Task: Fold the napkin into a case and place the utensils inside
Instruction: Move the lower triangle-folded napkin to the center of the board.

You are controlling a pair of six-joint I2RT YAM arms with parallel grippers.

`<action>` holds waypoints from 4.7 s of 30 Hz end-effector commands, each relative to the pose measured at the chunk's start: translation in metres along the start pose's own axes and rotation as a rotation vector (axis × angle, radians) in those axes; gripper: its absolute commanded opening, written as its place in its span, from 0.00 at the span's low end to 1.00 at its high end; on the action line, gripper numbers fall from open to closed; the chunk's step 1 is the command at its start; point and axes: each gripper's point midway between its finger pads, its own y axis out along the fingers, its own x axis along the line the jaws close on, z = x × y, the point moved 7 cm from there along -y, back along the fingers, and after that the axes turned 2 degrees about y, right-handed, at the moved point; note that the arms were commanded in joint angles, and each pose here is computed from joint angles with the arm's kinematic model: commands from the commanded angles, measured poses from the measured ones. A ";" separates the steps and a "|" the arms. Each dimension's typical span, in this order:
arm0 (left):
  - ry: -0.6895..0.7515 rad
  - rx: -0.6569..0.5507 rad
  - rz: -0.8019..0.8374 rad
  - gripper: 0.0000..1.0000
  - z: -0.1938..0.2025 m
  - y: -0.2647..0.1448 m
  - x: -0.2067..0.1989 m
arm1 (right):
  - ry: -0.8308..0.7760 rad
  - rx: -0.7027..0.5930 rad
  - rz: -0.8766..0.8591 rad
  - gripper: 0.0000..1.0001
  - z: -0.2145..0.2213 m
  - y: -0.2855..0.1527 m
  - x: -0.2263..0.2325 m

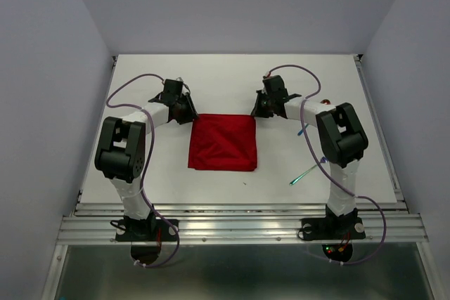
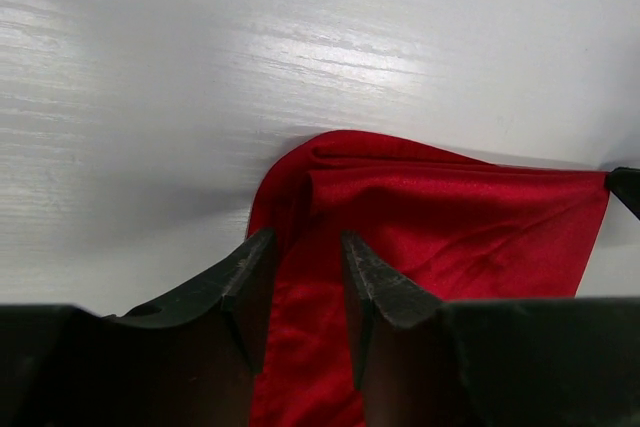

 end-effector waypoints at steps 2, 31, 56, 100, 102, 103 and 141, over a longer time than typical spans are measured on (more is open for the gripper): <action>0.007 -0.030 0.009 0.40 -0.011 -0.006 -0.005 | -0.019 -0.089 -0.050 0.01 -0.019 -0.023 0.012; 0.076 -0.111 0.004 0.45 -0.027 -0.054 -0.050 | 0.105 0.072 -0.033 0.41 0.024 -0.016 -0.003; 0.059 -0.101 -0.018 0.48 -0.013 -0.063 -0.041 | -0.032 -0.055 0.023 0.01 0.007 -0.049 -0.006; 0.098 0.058 -0.013 0.02 -0.003 0.054 -0.039 | 0.071 0.202 0.028 0.25 0.177 -0.117 0.006; 0.100 0.060 -0.013 0.02 -0.002 0.053 -0.040 | 0.075 0.205 0.072 0.23 0.182 -0.112 -0.002; 0.100 0.062 -0.016 0.03 -0.001 0.052 -0.039 | 0.074 0.218 0.113 0.22 0.187 -0.108 -0.009; -0.216 -0.251 -0.229 0.30 -0.040 -0.109 0.031 | -0.335 -0.168 0.203 0.58 0.034 -0.086 0.125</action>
